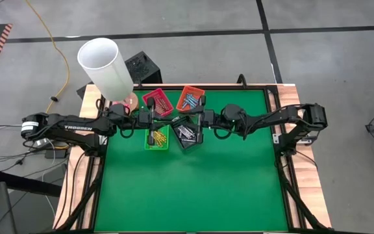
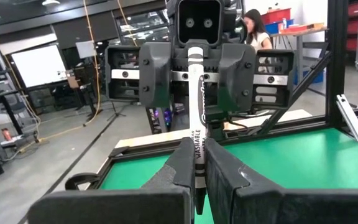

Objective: Sort crayons
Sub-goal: Put the black crayon into the black bin

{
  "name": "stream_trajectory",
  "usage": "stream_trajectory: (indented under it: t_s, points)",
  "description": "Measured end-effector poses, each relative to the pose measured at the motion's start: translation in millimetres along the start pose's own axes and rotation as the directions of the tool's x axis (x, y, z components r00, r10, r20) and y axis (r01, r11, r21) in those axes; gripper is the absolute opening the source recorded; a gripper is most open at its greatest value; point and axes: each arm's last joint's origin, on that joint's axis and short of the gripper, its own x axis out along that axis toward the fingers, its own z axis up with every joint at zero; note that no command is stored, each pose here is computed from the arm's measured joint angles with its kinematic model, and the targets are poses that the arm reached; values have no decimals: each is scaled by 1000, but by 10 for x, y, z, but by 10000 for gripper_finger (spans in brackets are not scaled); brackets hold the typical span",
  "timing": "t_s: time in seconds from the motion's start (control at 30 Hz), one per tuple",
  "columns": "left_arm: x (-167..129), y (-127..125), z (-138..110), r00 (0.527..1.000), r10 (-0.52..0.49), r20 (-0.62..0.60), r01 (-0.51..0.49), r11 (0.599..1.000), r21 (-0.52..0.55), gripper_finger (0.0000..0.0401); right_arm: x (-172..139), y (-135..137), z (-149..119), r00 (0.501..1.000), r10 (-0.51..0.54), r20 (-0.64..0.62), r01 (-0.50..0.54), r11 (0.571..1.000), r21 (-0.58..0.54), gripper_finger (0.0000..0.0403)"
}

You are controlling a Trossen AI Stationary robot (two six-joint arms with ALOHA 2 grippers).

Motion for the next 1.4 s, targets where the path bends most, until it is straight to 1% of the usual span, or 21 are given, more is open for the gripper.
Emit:
stream_trajectory:
  t_s: [0.27,0.43,0.6,0.7,1.07,1.13,1.2,1.4]
  points:
    - [0,0,1,1000,0,1,0,1000,13,5,2,-34,4,1000,-12,5,12,1000,-3,187]
    - [0,0,1,1000,0,2,0,1000,23,5,84,-46,41,1000,-14,15,14,1000,-3,187]
    - [0,0,1,1000,0,1,0,1000,22,5,173,-38,-32,1000,-8,-26,8,1000,-1,187]
    - [0,-3,-1,1000,-3,-1,3,1000,22,5,203,-26,-42,1000,-7,-19,7,1000,-1,186]
    - [0,-1,1,1000,-1,0,1,1000,26,5,197,-25,-23,1000,-7,-14,7,1000,-1,163]
    - [0,-1,1,1000,-1,0,1,1000,26,5,197,-20,-22,1000,-5,-14,5,1000,-1,153]
    - [0,-1,1,1000,0,0,0,1000,26,5,198,-8,-20,1000,-3,-13,3,1000,0,133]
    - [-1,3,1,1000,8,0,-8,1000,22,5,198,-12,-21,1000,-3,-14,3,1000,0,46]
